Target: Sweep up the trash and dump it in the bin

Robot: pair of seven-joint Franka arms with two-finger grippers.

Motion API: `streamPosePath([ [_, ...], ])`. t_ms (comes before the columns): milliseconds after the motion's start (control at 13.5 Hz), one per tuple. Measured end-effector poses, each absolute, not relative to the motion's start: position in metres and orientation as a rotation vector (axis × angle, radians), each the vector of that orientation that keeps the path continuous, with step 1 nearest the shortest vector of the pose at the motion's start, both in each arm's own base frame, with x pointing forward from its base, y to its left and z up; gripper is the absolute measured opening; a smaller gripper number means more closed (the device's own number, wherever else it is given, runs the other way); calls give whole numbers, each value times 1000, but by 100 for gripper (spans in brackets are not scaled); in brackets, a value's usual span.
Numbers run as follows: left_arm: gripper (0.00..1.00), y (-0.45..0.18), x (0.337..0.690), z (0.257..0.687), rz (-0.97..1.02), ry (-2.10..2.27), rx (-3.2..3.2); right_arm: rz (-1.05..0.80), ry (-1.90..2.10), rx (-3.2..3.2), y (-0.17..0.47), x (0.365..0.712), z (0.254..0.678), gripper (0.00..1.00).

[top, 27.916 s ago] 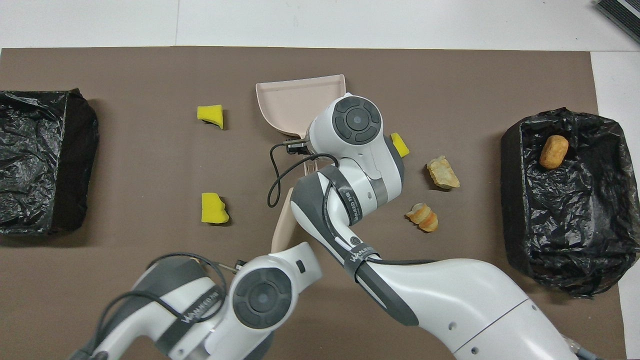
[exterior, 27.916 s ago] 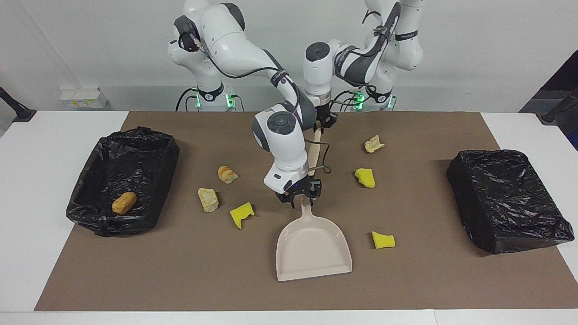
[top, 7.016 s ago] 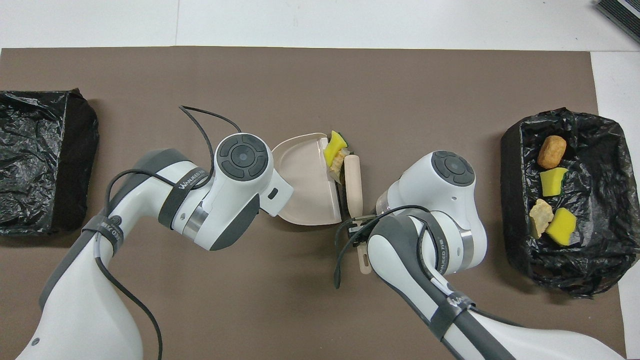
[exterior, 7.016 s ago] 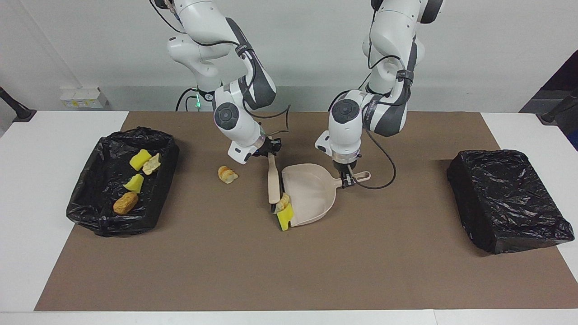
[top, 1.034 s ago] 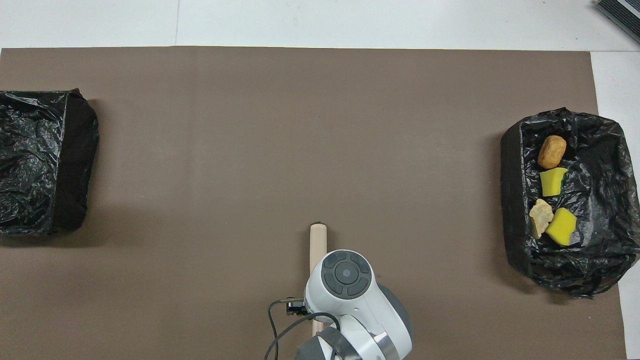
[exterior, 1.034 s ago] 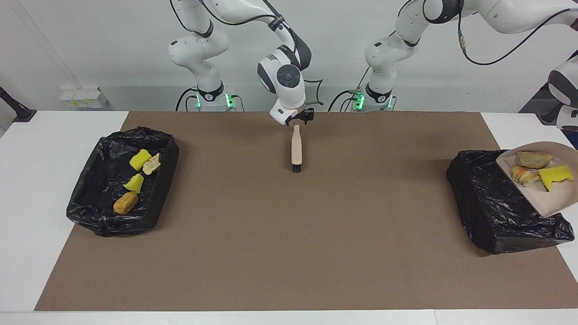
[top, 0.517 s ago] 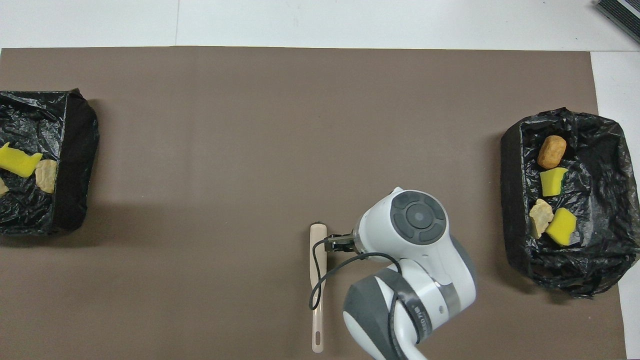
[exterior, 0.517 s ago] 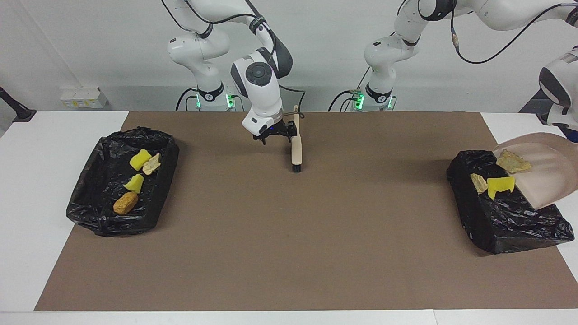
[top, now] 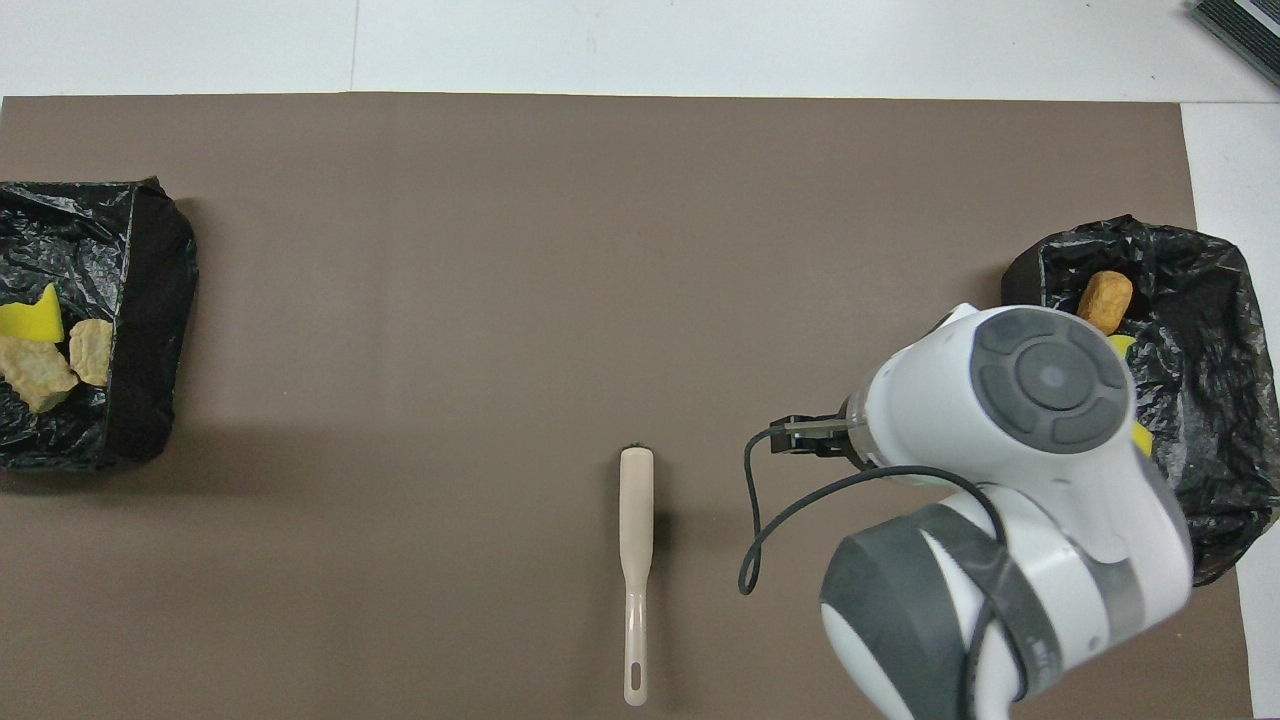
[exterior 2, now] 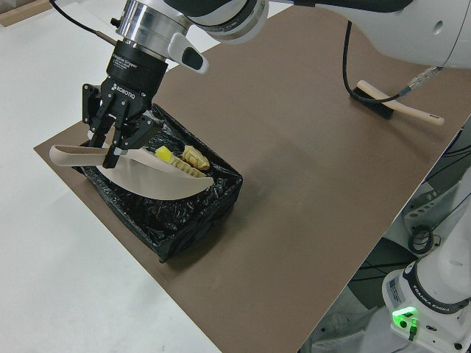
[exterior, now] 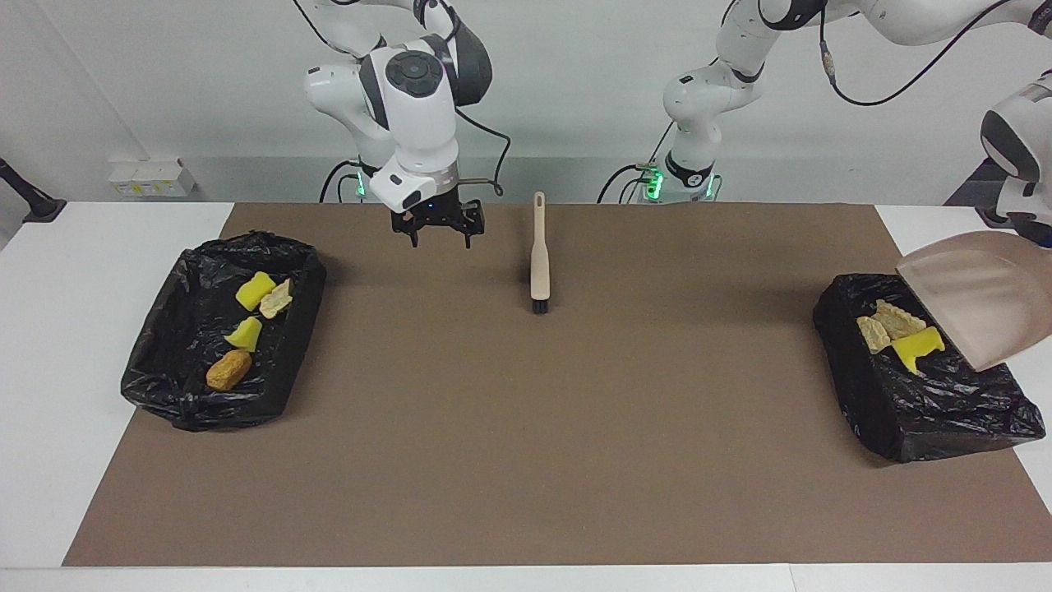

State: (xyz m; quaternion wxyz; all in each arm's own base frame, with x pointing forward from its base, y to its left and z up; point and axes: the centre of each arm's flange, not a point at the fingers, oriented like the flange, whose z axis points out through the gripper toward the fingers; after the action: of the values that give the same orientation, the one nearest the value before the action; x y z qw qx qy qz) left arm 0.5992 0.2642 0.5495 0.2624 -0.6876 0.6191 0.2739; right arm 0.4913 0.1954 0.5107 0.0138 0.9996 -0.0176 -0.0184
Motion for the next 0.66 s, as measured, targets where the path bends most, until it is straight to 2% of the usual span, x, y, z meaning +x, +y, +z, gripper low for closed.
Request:
streamPosePath([
  [295,33,243,609,553,676,1693,-1828,19,-82,3127,133,512,563,100],
  [517,33,193,619,528,533,1724,-1982,31,-72,3125,126,513,589,100],
  [665,33,136,627,506,486,1686,-2061,33,-86,3112,119,511,611,100],
])
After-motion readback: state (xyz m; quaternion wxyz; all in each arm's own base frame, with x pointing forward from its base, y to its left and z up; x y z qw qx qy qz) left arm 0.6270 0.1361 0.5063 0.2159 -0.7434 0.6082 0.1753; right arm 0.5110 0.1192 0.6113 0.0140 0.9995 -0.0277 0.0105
